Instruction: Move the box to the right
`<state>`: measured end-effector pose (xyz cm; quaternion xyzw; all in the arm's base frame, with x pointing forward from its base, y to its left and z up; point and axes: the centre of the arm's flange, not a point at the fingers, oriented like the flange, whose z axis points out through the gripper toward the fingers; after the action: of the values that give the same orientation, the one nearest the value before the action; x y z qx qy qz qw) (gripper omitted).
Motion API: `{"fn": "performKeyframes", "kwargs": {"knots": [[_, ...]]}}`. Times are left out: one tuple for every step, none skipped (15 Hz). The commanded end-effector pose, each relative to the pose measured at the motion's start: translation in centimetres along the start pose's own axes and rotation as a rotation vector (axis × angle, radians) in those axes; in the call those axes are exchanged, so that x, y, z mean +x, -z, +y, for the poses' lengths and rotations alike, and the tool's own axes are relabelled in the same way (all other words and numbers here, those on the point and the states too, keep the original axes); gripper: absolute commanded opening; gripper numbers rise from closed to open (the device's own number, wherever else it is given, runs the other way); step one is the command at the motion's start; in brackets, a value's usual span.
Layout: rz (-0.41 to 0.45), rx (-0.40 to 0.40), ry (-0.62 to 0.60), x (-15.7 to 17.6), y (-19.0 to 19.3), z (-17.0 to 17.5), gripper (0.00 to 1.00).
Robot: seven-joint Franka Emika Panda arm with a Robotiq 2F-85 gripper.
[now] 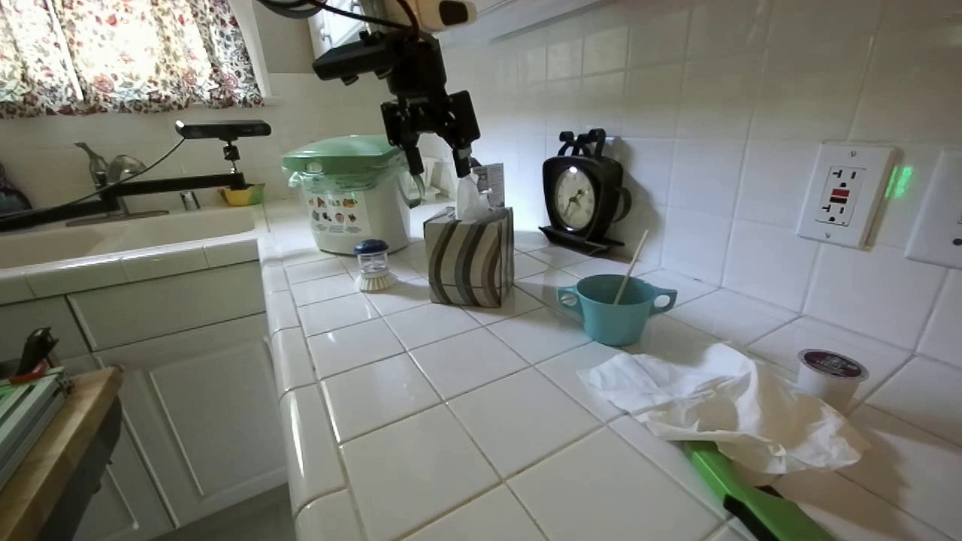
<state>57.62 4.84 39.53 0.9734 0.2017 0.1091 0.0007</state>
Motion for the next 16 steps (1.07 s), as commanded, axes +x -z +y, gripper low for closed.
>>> {"fn": "performKeyframes", "kwargs": {"knots": [[-0.017, 0.007, 0.091, 0.9, 0.2, -2.2, 1.0], [-0.019, 0.012, 0.104, 1.1, 0.3, -3.0, 1.0], [-0.025, 0.008, 0.115, 1.2, 0.4, -3.7, 1.0], [-0.032, 0.007, 0.126, 1.2, 0.4, -4.2, 1.0], [-0.047, 0.008, 0.137, 1.3, 0.0, -4.8, 1.0], [-0.056, 0.011, 0.145, 1.3, -0.3, -5.3, 1.0], [-0.069, 0.021, 0.153, 1.4, -0.7, -5.9, 1.0], [-0.079, 0.025, 0.163, 1.5, -1.2, -6.4, 1.0], [-0.09, 0.011, 0.171, 1.5, -1.7, -6.9, 1.0], [-0.1, -0.003, 0.182, 1.6, -2.2, -7.3, 1.0], [-0.107, -0.019, 0.198, 1.7, -2.7, -7.4, 1.0], [-0.114, -0.034, 0.213, 1.6, -3.1, -7.4, 1.0], [-0.115, -0.056, 0.224, 1.6, -3.5, -7.1, 1.0], [-0.115, -0.074, 0.24, 1.6, -3.9, -6.8, 1.0], [-0.118, -0.084, 0.254, 1.5, -4.1, -6.6, 1.0], [-0.117, -0.098, 0.268, 1.5, -4.4, -6.4, 1.0]]}}
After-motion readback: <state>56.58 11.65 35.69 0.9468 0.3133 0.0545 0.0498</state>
